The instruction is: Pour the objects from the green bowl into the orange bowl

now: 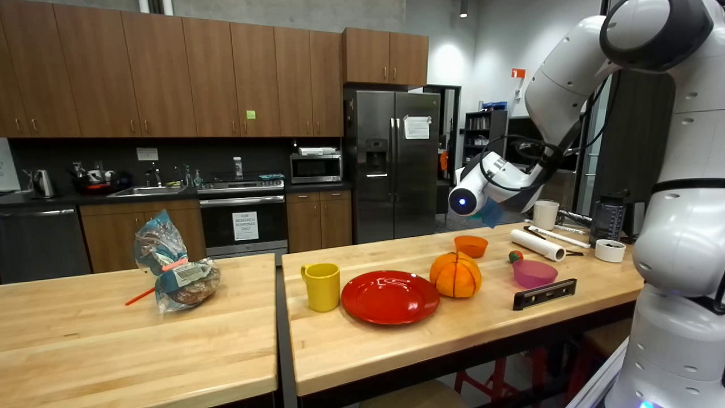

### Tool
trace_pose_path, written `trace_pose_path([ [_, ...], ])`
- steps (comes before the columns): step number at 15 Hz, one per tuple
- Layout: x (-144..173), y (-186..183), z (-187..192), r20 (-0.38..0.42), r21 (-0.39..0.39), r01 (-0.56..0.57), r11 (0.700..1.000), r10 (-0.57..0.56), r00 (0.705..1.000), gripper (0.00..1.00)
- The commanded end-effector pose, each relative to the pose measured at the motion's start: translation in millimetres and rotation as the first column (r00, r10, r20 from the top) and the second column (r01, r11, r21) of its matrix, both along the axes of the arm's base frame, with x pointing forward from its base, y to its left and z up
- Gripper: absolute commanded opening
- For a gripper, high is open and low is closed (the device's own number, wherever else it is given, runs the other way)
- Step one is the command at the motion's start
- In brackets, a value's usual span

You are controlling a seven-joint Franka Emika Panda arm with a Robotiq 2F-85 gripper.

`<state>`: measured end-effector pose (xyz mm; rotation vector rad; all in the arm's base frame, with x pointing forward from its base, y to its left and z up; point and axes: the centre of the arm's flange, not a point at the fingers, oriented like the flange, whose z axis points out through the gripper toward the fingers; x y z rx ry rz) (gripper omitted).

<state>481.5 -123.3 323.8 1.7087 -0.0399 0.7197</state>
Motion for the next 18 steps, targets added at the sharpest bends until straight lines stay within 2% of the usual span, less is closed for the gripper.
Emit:
trace_pose_path([
  [1,1,-5,26,0.027,0.131,-0.040,0.991,0.037,0.999,0.01],
  [5,7,-6,43,0.049,0.256,-0.078,0.964,0.067,0.997,0.01],
  [9,13,-8,53,0.007,0.434,-0.092,0.896,0.099,0.995,0.01],
  [12,17,-10,61,0.000,0.568,-0.105,0.817,0.127,0.992,0.01],
  [15,21,-13,66,-0.032,0.686,-0.098,0.721,0.164,0.986,0.01],
  [18,29,-23,64,-0.062,0.801,-0.074,0.595,0.206,0.977,0.01],
])
